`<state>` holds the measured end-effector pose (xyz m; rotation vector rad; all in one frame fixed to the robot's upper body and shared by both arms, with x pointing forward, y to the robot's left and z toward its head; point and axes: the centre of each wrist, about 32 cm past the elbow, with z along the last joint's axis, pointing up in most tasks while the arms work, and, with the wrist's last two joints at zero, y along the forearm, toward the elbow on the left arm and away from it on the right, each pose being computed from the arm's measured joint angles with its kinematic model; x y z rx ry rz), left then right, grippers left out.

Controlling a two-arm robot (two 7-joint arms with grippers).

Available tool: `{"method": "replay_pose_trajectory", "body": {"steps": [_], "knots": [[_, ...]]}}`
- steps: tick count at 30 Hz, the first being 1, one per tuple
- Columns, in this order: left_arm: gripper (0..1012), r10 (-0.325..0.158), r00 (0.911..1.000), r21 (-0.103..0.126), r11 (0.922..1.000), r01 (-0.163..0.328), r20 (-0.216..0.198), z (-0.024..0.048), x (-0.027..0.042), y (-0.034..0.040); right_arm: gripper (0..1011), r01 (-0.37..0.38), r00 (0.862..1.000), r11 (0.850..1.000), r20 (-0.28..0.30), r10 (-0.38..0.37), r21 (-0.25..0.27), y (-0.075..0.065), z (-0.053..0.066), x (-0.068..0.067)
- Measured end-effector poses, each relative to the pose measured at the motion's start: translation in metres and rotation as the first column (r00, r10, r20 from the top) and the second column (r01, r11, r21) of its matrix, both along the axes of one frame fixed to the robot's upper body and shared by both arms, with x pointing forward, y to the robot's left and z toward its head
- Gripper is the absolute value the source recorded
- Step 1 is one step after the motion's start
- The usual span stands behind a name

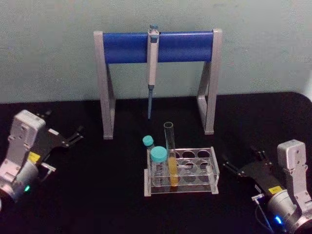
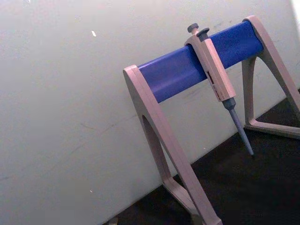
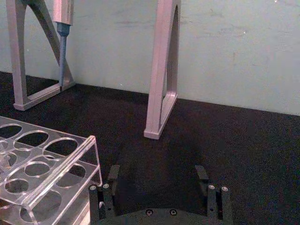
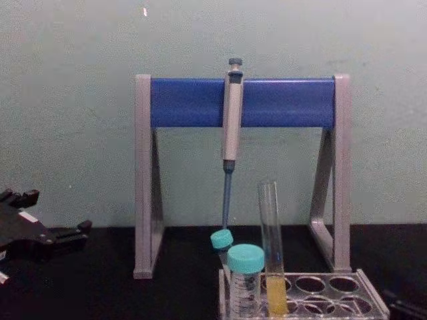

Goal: Pick up the test tube from the test tube rack, shake it, then place it back into the test tube rack.

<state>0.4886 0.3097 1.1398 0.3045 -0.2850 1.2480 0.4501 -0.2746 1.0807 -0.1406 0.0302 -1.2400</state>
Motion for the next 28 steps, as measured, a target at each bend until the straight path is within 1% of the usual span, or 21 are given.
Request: {"method": "replay_pose_trajectory", "body": {"steps": [28], "knots": [[1001,0.0,1.0,0.0,1.0,0.0,0.0,0.0,0.0,0.0,1000,0.0,1.0,1.0,0.0,0.0,0.0,0.0,0.0,0.0]]}}
